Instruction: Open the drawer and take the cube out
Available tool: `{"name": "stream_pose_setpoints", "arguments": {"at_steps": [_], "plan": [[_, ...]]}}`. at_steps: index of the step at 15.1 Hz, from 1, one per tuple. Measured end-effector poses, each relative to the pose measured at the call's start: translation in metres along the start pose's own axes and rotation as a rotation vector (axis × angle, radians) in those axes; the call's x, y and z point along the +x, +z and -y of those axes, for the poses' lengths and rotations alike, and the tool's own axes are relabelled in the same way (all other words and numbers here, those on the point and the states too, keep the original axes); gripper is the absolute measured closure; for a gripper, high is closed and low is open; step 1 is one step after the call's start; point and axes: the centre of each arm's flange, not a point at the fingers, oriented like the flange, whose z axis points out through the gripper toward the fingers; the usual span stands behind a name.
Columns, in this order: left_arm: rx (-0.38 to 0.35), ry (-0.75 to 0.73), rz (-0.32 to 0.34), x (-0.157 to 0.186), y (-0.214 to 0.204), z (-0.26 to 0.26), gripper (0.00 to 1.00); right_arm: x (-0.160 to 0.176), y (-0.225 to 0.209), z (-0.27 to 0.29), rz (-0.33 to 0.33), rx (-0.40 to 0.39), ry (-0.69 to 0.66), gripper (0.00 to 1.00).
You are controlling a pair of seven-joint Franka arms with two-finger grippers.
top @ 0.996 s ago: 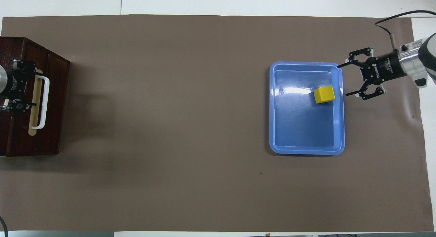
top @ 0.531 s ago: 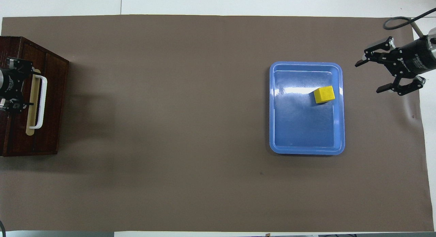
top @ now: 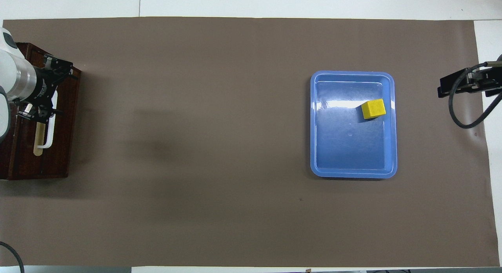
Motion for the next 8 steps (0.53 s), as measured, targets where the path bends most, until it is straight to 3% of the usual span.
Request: {"name": "stream_pose_setpoints", "arguments": {"at_steps": [3, 8], "plan": [[-0.001, 0.167, 0.000, -0.024, -0.028, -0.005, 0.00, -0.013, -0.013, -0.003, 0.010, -0.008, -0.134, 0.00], [0.030, 0.501, 0.015, -0.007, -0.068, 0.006, 0.00, -0.037, -0.008, -0.014, 0.136, 0.012, -0.132, 0.00]]}}
